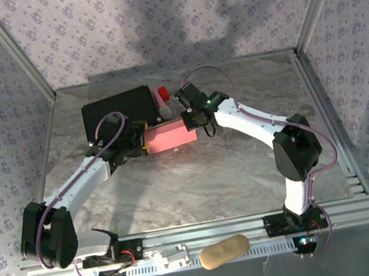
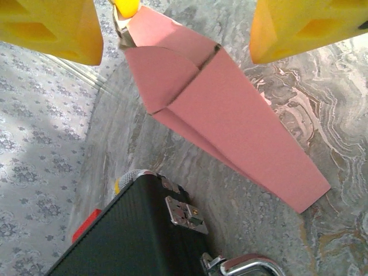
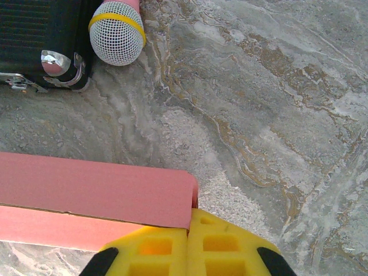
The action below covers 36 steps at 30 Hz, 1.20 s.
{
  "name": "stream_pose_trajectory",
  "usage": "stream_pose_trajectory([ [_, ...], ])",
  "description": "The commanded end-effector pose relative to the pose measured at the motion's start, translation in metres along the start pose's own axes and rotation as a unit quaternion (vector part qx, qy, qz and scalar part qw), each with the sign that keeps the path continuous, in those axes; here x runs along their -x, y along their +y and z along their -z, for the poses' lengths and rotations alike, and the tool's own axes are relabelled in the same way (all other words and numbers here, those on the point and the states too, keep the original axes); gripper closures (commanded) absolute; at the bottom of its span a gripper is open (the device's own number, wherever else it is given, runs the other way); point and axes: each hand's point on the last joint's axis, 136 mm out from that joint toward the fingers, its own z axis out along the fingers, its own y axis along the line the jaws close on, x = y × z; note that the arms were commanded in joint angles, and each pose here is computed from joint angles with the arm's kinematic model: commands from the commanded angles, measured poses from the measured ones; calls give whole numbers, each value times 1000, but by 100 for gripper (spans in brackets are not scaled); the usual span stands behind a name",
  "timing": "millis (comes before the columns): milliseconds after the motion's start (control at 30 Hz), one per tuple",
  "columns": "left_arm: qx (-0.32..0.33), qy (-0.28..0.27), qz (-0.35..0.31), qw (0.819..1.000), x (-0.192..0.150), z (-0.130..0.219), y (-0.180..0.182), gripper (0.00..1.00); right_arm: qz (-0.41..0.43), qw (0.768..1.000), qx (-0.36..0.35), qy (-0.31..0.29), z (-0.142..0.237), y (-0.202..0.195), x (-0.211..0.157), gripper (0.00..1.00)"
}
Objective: Fold the paper box
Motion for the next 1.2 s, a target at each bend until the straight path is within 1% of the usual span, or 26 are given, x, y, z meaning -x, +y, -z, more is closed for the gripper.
stream_pose_trajectory([
  [0,-12,2,26,1000,3,0,1,37,26,991,2,129,-23,4,-72,100],
  [333,-7,5,37,999,7,-5,11,52,32,992,3,122,-19,3,-70,100],
  [400,-7,5,41,999,8,-6,14,58,32,992,3,121,-19,3,-69,100],
  [433,-7,7,44,999,8,-8,16,64,31,992,3,121,-18,3,-69,100],
  [533,-7,9,51,999,9,-10,21,70,31,992,4,119,-18,3,-68,100],
  [667,-1,10,51,999,8,-10,24,71,29,993,7,113,-14,4,-67,100],
  [800,2,9,48,999,8,-9,24,71,21,995,19,99,-1,6,-63,100],
  [1000,2,5,43,999,8,-6,23,71,-6,996,62,66,35,10,-54,85],
  [1067,3,5,41,999,8,-6,23,71,-27,995,85,52,46,10,-49,79],
  [1167,3,6,40,999,8,-7,22,71,-60,989,128,40,55,12,-43,75],
])
